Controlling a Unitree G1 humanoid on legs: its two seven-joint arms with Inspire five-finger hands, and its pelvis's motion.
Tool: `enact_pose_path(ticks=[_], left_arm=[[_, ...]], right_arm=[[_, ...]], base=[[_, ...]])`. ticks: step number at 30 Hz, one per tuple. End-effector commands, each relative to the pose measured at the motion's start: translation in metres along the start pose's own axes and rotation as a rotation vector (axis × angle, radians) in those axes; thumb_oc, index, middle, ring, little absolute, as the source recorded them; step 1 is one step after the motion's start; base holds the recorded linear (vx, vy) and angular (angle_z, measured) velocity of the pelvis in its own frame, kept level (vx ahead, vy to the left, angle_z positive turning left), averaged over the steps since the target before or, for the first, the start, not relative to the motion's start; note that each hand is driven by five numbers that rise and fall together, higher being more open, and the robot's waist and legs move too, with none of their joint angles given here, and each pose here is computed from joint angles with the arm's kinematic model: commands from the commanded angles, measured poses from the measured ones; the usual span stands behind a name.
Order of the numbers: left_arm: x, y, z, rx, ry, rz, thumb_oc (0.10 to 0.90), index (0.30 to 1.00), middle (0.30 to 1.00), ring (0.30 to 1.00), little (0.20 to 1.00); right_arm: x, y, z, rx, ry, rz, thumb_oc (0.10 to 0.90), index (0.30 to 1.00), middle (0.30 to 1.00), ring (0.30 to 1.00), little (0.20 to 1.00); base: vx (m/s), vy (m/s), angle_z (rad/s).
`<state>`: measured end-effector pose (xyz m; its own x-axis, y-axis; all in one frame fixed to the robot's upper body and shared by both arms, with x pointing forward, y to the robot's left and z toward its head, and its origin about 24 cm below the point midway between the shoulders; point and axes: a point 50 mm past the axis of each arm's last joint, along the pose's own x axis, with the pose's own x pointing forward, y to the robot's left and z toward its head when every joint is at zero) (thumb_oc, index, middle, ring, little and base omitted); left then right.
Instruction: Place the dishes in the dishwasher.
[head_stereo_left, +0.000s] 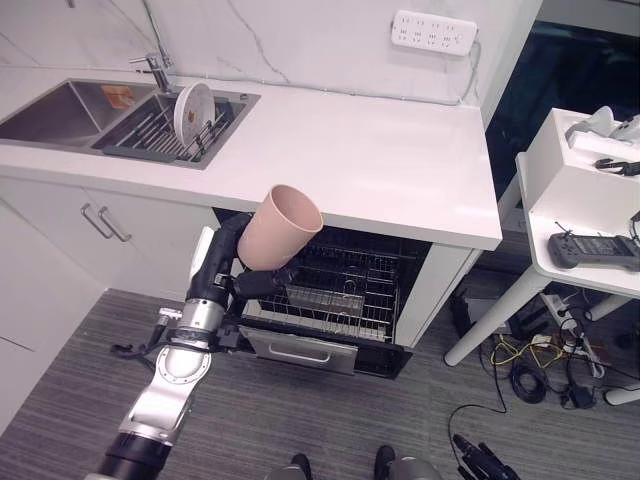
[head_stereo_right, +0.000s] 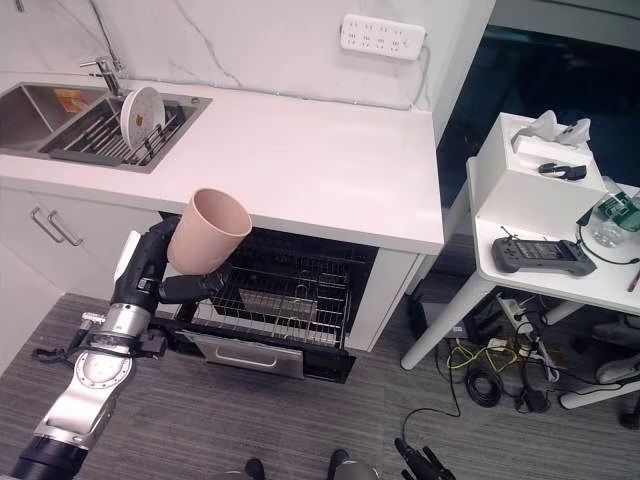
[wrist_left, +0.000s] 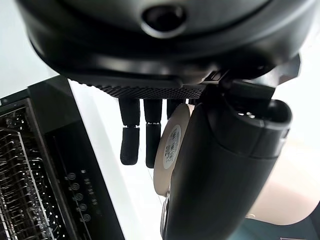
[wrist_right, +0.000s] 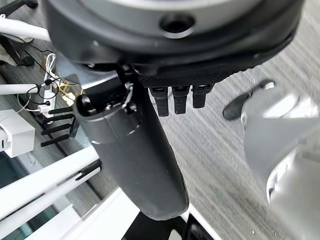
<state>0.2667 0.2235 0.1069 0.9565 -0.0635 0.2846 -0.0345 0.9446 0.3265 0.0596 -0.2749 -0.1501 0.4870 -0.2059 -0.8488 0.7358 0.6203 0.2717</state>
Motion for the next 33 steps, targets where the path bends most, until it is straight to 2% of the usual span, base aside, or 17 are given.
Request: enact_pose_path(ticks=[1, 6, 11, 15, 18, 20, 21, 24, 25, 31, 33], left_arm=[[0.026, 0.020, 0.064, -0.077, -0.349, 0.067, 0.400, 0.300, 0.300, 0.300, 0.300], [0.027, 0.014, 0.063, -0.147, -0.367, 0.031, 0.400, 0.300, 0.300, 0.300, 0.300], [0.028, 0.018, 0.057, -0.098, -0.348, 0.078, 0.400, 0.300, 0.300, 0.300, 0.300], [0.022, 0.019, 0.051, -0.098, -0.321, 0.082, 0.400, 0.300, 0.300, 0.300, 0.300], [0.016, 0.015, 0.049, -0.120, -0.310, 0.060, 0.400, 0.300, 0.300, 0.300, 0.300], [0.013, 0.011, 0.049, -0.137, -0.314, 0.034, 0.400, 0.300, 0.300, 0.300, 0.300], [0.009, 0.007, 0.049, -0.161, -0.317, 0.008, 0.400, 0.300, 0.300, 0.300, 0.300], [0.008, 0.003, 0.048, -0.187, -0.314, -0.013, 0.400, 0.300, 0.300, 0.300, 0.300], [0.007, -0.003, 0.044, -0.245, -0.294, -0.045, 0.400, 0.300, 0.300, 0.300, 0.300], [0.011, -0.023, 0.038, -0.362, -0.240, -0.069, 0.400, 0.300, 0.300, 0.300, 0.300], [0.014, -0.031, 0.036, -0.390, -0.227, -0.056, 0.400, 0.300, 0.300, 0.300, 0.300]], right_arm=[[-0.003, -0.010, 0.024, -0.029, -0.102, -0.004, 0.800, 0.900, 0.900, 0.900, 0.900], [-0.002, -0.004, 0.037, 0.087, -0.196, 0.016, 0.800, 0.900, 0.900, 0.900, 0.900], [-0.002, 0.004, 0.042, 0.136, -0.300, 0.050, 0.800, 0.900, 0.900, 0.900, 0.900], [-0.009, 0.019, 0.070, 0.185, -0.552, 0.038, 0.800, 0.900, 0.900, 0.900, 0.900], [-0.020, 0.035, 0.094, 0.133, -0.719, 0.068, 0.800, 0.900, 0.900, 0.900, 0.900], [-0.033, 0.051, 0.118, 0.065, -0.874, 0.114, 0.800, 0.900, 0.900, 0.900, 0.900], [-0.051, 0.073, 0.145, 0.059, -1.030, 0.191, 0.800, 0.900, 0.900, 0.900, 0.900], [-0.067, 0.086, 0.160, 0.057, -1.147, 0.240, 0.800, 0.900, 0.900, 0.900, 0.900], [-0.088, 0.105, 0.176, 0.024, -1.262, 0.290, 0.800, 0.900, 0.900, 0.900, 0.900], [-0.136, 0.142, 0.188, -0.041, -1.492, 0.495, 0.800, 0.900, 0.900, 0.900, 0.900], [-0.156, 0.158, 0.191, -0.100, -1.535, 0.647, 0.800, 0.900, 0.900, 0.900, 0.900]], base=[[0.04, 0.174, 0.11], [0.07, 0.160, 0.03], [0.07, 0.085, -0.17], [0.05, -0.005, -0.08], [0.00, -0.026, -0.13], [-0.02, -0.073, -0.03], [-0.05, -0.083, -0.06], [-0.01, -0.047, -0.15], [-0.03, -0.023, -0.30], [-0.02, -0.014, -0.25], [0.00, 0.003, -0.29]])
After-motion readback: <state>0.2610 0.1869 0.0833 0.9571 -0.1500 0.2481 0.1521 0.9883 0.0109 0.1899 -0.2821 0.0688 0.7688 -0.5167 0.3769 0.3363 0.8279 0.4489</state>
